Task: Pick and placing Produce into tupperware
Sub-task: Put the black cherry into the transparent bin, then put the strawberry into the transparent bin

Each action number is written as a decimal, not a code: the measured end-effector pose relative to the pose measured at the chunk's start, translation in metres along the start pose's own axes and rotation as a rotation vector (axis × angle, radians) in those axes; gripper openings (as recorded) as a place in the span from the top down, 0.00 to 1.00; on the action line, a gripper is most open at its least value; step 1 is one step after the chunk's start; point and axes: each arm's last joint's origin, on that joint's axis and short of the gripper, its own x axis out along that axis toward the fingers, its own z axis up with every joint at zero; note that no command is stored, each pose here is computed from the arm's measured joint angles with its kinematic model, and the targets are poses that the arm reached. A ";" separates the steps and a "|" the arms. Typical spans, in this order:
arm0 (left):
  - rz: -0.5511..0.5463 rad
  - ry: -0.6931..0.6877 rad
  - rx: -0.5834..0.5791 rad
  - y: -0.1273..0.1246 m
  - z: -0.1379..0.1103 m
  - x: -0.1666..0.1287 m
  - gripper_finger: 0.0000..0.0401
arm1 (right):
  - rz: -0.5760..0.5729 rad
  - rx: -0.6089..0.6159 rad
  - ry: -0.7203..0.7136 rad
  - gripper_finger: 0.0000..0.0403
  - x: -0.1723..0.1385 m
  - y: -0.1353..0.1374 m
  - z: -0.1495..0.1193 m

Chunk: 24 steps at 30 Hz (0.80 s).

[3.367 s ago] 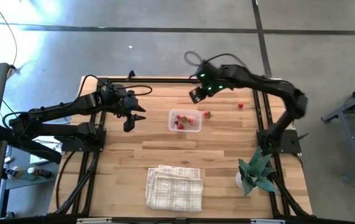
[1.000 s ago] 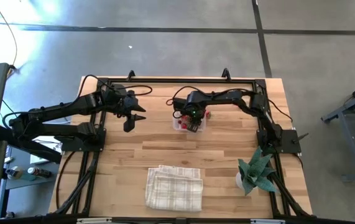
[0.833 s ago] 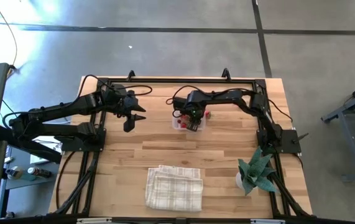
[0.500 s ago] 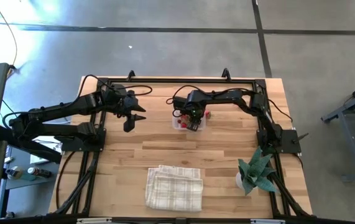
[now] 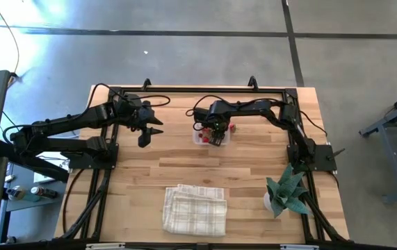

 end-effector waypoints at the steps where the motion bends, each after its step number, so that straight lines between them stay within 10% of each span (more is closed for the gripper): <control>1: 0.000 0.000 0.000 0.000 0.000 0.000 0.60 | 0.000 0.003 0.000 0.60 0.000 0.000 0.000; 24: 0.000 0.000 0.000 0.000 0.000 0.000 0.60 | -0.042 0.098 0.005 0.60 -0.076 -0.005 0.006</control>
